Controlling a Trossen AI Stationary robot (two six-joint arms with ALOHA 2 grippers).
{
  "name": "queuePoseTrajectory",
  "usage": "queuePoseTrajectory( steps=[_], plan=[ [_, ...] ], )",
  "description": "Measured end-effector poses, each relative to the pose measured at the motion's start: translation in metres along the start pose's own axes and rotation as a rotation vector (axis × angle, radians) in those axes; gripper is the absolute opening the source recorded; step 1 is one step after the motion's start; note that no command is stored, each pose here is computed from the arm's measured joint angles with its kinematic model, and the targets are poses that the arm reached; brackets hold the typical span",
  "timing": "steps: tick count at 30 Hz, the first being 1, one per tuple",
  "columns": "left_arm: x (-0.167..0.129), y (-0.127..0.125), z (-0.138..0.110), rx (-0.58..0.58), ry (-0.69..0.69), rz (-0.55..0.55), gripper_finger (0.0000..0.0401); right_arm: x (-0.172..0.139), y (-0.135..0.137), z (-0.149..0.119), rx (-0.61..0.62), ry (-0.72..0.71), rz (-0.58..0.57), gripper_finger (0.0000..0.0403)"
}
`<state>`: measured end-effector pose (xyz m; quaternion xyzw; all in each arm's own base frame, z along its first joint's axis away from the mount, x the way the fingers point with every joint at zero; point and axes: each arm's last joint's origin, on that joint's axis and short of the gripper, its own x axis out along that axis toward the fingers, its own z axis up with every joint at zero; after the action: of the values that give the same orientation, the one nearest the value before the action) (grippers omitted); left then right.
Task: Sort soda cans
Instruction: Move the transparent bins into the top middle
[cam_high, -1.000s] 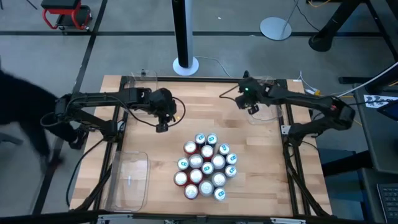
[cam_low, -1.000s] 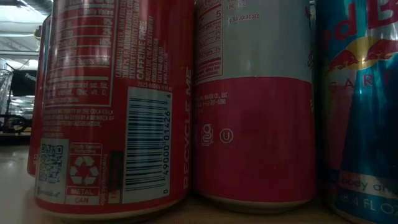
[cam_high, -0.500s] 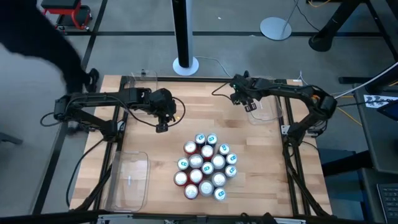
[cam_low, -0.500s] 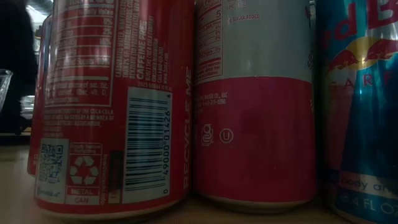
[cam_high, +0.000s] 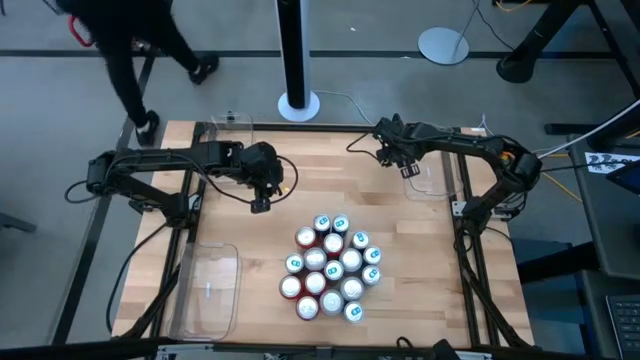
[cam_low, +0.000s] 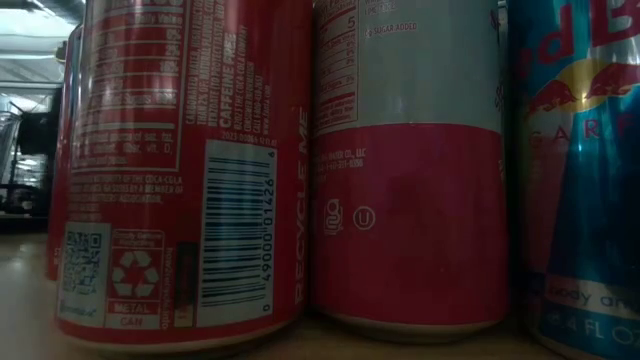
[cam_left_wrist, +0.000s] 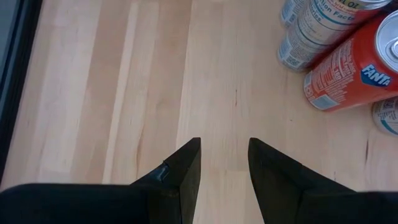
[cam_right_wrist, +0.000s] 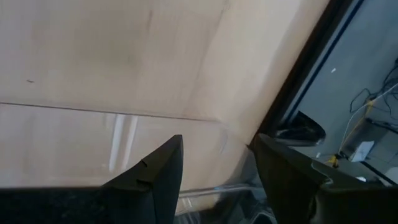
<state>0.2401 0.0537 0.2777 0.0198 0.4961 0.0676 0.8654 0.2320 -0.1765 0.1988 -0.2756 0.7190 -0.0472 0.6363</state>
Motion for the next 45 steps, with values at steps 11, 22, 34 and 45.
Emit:
queuePoseTrajectory(
  steps=[11, 22, 34, 45],
  plan=[
    [0.000, 0.006, 0.005, -0.042, -0.060, -0.010, 0.0125, -0.048, -0.006, 0.010, -0.078, -0.137, -0.132, 0.0198],
    [0.030, 0.015, 0.020, -0.031, -0.118, -0.101, 0.0199, -0.129, 0.031, 0.030, -0.233, -0.319, -0.365, 0.0198],
    [-0.033, -0.024, 0.013, -0.137, 0.284, -0.241, 0.0267, -0.169, 0.085, 0.047, -0.393, -0.388, -0.462, 0.0198],
    [-0.069, -0.089, -0.056, -0.274, 0.432, -0.118, 0.0260, -0.179, 0.139, 0.061, -0.437, -0.514, -0.427, 0.0198]
  ],
)
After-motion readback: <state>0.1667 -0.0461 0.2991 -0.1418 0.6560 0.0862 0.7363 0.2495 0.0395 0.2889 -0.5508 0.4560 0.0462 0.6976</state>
